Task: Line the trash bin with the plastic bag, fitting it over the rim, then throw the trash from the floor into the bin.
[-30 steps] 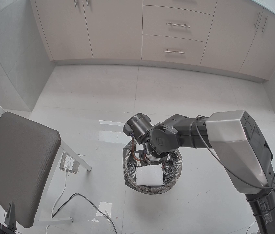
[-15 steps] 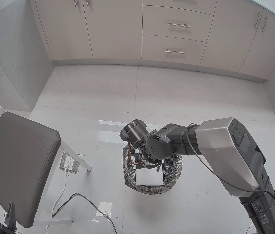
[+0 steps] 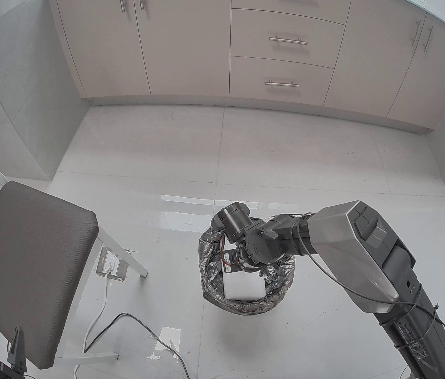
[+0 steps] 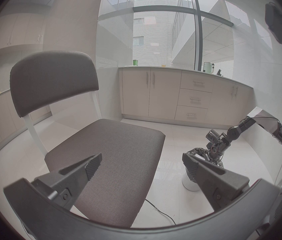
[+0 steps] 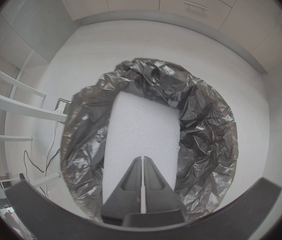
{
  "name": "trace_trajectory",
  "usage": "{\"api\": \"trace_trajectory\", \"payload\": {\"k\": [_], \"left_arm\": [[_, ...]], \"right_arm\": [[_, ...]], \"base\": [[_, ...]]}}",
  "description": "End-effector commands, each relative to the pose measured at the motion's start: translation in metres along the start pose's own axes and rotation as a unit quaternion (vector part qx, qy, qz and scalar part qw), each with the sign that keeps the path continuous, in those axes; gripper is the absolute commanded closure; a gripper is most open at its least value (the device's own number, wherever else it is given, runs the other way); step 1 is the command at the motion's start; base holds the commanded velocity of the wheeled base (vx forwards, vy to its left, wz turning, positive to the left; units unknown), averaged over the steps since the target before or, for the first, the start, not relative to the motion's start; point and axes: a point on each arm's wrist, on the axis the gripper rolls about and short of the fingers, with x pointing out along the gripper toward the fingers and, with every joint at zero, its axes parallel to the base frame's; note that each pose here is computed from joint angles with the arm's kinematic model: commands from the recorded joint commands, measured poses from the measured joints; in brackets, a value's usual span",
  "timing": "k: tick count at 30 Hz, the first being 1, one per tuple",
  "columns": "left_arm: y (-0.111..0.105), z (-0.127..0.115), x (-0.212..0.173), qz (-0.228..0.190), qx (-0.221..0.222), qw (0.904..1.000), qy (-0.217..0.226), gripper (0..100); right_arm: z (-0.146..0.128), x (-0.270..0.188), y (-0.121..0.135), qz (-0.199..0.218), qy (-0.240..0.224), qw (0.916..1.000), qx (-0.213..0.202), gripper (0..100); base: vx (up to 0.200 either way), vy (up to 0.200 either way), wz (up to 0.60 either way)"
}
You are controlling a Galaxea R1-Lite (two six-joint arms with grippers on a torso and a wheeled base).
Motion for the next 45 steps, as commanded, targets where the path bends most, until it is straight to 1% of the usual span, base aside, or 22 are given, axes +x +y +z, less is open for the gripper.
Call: {"api": "trace_trajectory", "payload": {"k": [1, 6, 15, 21, 23, 26, 28, 29, 31, 37, 45], "left_arm": [[0.000, 0.000, -0.001, 0.000, -0.001, 1.0000, -0.007, 0], [0.000, 0.000, -0.001, 0.000, -0.001, 1.0000, -0.007, 0], [0.000, 0.000, -0.001, 0.000, -0.001, 1.0000, -0.007, 0], [0.000, 0.000, -0.001, 0.000, -0.001, 1.0000, -0.007, 0], [0.000, 0.000, -0.001, 0.000, -0.001, 1.0000, -0.007, 0], [0.000, 0.000, -0.001, 0.000, -0.001, 1.0000, -0.007, 0], [0.000, 0.000, -0.001, 0.000, -0.001, 1.0000, -0.007, 0], [0.000, 0.000, -0.001, 0.000, -0.001, 1.0000, -0.007, 0], [0.000, 0.000, -0.001, 0.000, -0.001, 1.0000, -0.007, 0], [0.000, 0.000, -0.001, 0.000, -0.001, 1.0000, -0.007, 0], [0.000, 0.000, -0.001, 0.000, 0.000, 1.0000, -0.007, 0]], "right_arm": [[-0.011, 0.024, -0.011, -0.014, 0.021, 0.9997, 0.002, 100], [-0.013, 0.038, -0.022, -0.018, 0.027, 0.9994, 0.011, 100], [-0.018, 0.049, -0.027, -0.016, 0.032, 0.9993, 0.013, 100], [-0.007, 0.040, -0.026, -0.007, 0.010, 0.9998, 0.017, 100], [0.002, 0.029, -0.026, -0.003, -0.001, 0.9999, 0.015, 100], [0.007, 0.022, -0.024, 0.001, -0.008, 0.9999, 0.014, 100], [0.013, 0.009, -0.019, 0.007, -0.017, 0.9998, 0.012, 100], [0.012, 0.008, -0.018, 0.007, -0.017, 0.9998, 0.011, 100], [0.014, -0.004, -0.007, 0.015, -0.024, 0.9996, 0.003, 100], [0.008, -0.012, 0.008, 0.023, -0.025, 0.9994, -0.011, 100], [0.004, -0.005, 0.008, 0.024, -0.020, 0.9994, -0.013, 100]], "base": [[0.000, 0.000, 0.00], [0.000, 0.000, 0.00], [0.000, 0.000, 0.00], [0.000, 0.000, 0.00], [0.000, 0.000, 0.00], [0.000, 0.000, 0.00], [0.000, 0.000, 0.00], [0.000, 0.000, 0.00], [0.000, 0.000, 0.00], [0.000, 0.000, 0.00], [0.000, 0.000, 0.00]]}}
